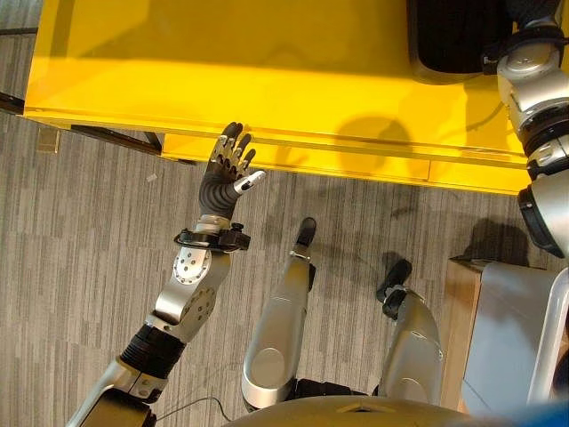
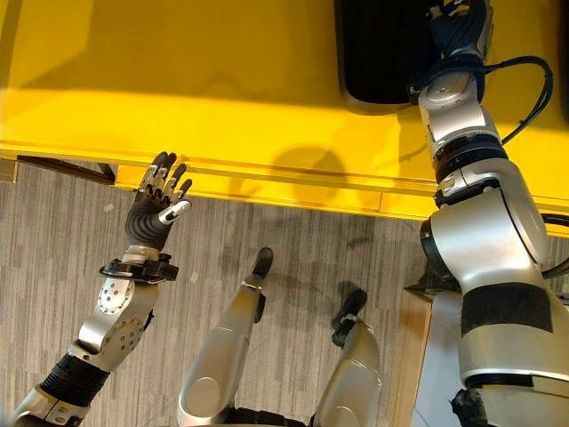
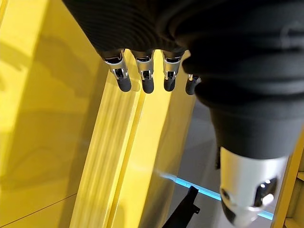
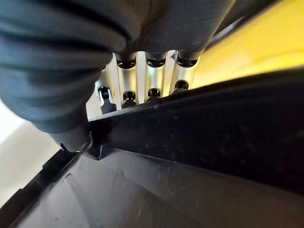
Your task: Move parts from the plastic box to the shelf.
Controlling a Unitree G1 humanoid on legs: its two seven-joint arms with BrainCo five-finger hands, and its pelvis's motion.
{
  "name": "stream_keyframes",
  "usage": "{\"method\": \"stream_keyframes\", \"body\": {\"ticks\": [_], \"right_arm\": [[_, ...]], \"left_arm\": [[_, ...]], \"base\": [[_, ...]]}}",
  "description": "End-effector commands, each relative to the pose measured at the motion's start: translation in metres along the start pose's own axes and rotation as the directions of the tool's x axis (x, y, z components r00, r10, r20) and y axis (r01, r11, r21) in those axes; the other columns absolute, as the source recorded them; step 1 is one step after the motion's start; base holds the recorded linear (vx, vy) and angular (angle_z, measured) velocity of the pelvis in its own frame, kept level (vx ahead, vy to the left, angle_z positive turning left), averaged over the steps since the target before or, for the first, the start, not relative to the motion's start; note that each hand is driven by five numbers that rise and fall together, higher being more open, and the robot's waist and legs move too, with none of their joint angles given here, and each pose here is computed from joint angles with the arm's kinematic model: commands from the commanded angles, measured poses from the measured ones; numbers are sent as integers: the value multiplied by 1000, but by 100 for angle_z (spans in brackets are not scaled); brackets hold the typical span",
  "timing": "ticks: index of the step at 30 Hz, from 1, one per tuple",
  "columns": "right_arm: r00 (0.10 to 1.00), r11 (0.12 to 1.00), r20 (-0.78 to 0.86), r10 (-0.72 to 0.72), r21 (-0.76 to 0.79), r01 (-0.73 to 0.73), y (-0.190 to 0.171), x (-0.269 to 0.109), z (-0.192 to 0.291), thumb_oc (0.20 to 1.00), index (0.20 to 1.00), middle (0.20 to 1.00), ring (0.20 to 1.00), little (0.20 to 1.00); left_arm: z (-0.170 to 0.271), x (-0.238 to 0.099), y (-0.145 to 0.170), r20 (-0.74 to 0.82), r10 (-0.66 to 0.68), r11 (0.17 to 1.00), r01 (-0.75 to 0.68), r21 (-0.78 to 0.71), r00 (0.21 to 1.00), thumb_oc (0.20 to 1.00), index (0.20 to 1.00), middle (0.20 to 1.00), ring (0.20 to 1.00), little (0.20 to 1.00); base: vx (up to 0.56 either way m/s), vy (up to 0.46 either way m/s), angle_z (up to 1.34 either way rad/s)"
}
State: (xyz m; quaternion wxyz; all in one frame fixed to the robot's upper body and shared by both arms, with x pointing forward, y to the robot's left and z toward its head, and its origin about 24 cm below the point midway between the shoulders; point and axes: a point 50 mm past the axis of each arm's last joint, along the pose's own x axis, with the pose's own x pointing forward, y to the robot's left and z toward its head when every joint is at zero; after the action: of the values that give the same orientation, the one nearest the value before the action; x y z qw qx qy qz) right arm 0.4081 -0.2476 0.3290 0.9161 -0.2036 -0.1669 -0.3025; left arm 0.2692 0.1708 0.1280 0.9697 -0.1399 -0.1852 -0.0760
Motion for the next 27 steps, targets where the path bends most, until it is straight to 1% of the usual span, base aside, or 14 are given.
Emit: {"method": "stream_keyframes", "body": {"ticks": [1, 8, 19, 24, 25, 26, 27], "right_arm": [[993, 983, 92, -81, 173, 64, -17, 8, 39, 200, 200, 200, 200, 200], [995, 968, 55, -79, 242, 64, -14, 7, 34, 200, 200, 200, 200, 200], [996, 972, 47, -78, 226, 65, -15, 7, 29, 200, 200, 200, 200, 200], [995, 984, 76, -65, 173, 51, -9, 5, 32, 200, 200, 200, 200, 200], [995, 985, 79, -62, 167, 48, -9, 5, 33, 507, 507, 507, 507, 507], [995, 986, 85, -60, 163, 46, -8, 4, 34, 1000, 1000, 1000, 1000, 1000], [995, 987, 86, -58, 157, 44, -7, 4, 34, 1000, 1000, 1000, 1000, 1000]], "left_arm": [[22, 3, 0, 109, -23, 1000, 23, 3, 994, 1000, 1000, 1000, 1000, 1000], [19, 3, 0, 97, -18, 1000, 18, 4, 995, 1000, 1000, 1000, 1000, 1000], [19, 2, -1, 94, -28, 1000, 27, 6, 995, 1000, 1000, 1000, 1000, 1000], [19, 2, 0, 97, -22, 1000, 22, 8, 995, 1000, 1000, 1000, 1000, 1000], [20, 2, 1, 97, -20, 1000, 19, 8, 995, 1000, 1000, 1000, 1000, 1000], [20, 2, 1, 98, -19, 1000, 18, 7, 995, 1000, 1000, 1000, 1000, 1000], [19, 2, 1, 96, -17, 1000, 17, 6, 995, 1000, 1000, 1000, 1000, 1000]], "base": [[0, 0, 0], [0, 0, 0], [0, 0, 0], [0, 0, 0], [0, 0, 0], [0, 0, 0], [0, 0, 0]]}}
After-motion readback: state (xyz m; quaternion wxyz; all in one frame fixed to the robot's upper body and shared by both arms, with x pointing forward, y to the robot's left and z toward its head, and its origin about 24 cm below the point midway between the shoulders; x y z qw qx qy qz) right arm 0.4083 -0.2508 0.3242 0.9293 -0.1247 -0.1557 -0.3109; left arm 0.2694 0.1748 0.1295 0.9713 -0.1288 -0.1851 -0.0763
